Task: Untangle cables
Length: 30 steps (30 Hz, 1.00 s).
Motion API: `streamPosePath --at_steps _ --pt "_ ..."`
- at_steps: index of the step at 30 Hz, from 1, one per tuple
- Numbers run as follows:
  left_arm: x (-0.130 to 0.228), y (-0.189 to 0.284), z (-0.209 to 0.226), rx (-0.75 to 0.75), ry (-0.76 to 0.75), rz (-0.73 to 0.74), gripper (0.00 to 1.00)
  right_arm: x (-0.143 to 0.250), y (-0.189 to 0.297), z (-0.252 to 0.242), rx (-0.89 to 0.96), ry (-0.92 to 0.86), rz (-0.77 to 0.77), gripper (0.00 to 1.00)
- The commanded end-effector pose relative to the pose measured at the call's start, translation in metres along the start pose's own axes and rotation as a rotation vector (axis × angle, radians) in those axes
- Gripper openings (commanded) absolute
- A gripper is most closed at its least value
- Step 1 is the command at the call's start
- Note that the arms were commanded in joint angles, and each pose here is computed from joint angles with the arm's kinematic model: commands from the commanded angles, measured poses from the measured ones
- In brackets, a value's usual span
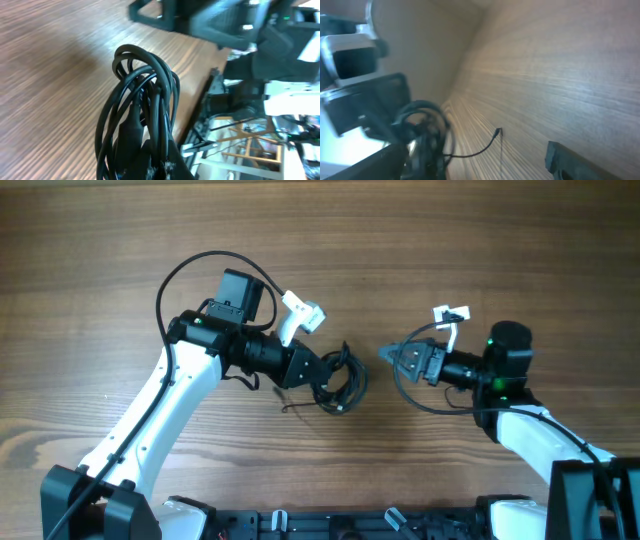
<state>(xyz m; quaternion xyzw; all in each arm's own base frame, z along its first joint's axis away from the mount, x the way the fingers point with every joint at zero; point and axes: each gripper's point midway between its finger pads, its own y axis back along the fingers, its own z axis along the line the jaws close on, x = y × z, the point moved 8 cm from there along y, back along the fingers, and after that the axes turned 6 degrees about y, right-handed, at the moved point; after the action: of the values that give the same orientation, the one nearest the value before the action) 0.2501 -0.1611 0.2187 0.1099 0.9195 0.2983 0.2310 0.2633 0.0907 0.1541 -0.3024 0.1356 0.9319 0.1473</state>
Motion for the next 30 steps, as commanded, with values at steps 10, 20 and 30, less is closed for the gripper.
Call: streamPosePath --at_steps 10,20,30 --pt "-0.008 0.004 -0.007 0.042 -0.079 -0.056 0.04 0.019 -0.036 0.027 -0.113 0.132 0.115 0.83" --pt "-0.008 0.005 -0.011 0.086 -0.079 -0.057 0.04 0.020 -0.043 0.027 -0.066 0.091 0.100 0.32" --pt "-0.011 0.005 -0.010 0.083 -0.020 -0.070 0.73 0.008 -0.043 0.013 0.097 -0.106 -0.026 0.04"
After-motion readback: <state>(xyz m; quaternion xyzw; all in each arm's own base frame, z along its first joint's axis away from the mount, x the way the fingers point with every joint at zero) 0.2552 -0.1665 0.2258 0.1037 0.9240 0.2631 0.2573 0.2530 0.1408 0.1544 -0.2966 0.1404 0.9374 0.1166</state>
